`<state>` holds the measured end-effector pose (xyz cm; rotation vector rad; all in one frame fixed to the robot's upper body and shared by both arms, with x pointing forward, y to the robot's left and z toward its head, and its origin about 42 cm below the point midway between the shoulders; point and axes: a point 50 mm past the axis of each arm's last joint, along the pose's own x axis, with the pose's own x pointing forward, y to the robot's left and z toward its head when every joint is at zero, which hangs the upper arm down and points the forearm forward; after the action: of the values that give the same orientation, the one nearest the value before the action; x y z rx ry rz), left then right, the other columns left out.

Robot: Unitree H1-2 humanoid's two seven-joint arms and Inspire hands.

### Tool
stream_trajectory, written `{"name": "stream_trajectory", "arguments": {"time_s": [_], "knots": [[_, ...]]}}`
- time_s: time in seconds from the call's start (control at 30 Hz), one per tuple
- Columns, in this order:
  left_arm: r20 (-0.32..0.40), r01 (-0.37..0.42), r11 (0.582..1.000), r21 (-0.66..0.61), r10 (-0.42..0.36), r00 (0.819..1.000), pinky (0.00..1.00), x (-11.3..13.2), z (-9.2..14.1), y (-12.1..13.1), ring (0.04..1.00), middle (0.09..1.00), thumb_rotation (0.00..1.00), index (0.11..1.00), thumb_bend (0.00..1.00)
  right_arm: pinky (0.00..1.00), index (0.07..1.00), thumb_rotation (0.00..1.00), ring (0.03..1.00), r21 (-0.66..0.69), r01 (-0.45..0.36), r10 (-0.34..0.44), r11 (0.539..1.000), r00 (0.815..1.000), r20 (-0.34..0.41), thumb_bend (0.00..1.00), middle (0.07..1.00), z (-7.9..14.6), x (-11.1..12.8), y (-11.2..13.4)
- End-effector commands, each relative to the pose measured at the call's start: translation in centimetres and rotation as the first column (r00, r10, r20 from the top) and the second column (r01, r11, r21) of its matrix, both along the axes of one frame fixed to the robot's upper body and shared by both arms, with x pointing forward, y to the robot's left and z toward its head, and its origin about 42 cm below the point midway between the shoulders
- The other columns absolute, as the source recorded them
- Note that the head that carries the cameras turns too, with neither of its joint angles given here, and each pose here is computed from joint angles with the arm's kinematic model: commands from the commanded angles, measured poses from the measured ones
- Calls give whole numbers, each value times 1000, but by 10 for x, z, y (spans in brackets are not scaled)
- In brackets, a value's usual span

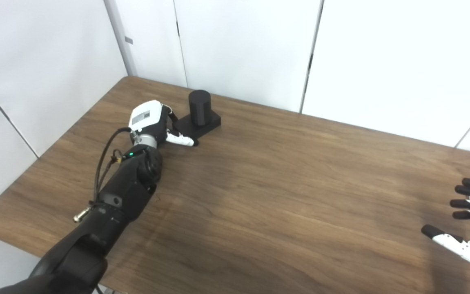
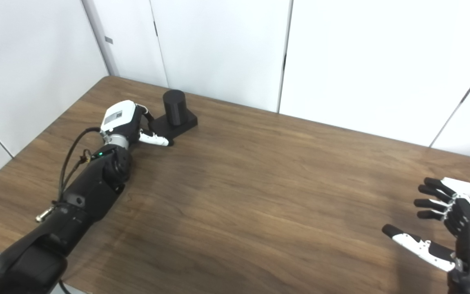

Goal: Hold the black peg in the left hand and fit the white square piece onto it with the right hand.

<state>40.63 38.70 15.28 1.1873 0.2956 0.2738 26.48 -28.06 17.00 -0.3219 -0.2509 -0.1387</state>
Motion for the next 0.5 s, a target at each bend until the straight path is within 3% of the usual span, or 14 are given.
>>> {"name": "stream_trajectory", "arguments": {"time_s": [0.0,0.13,0.27,0.47], "knots": [[-38,66,997,-46,-68,997,684,-1,0,-2,857,812,58,482,525,526,714,0,616,-8,-8,9,1000,996,92,527,699,15,5,-1],[-48,122,990,-74,-126,991,745,-3,0,-3,881,821,52,482,523,527,710,0,610,-7,-9,9,1000,996,92,525,695,14,5,-1],[-51,195,977,-81,-200,978,741,-6,1,-10,875,833,51,482,523,525,707,0,611,-9,-5,6,1000,996,88,522,696,15,4,-1],[-62,333,939,-90,-339,939,785,-13,-4,-30,898,857,54,484,523,517,704,0,609,-4,-9,10,1000,996,92,522,694,13,6,0]]}}
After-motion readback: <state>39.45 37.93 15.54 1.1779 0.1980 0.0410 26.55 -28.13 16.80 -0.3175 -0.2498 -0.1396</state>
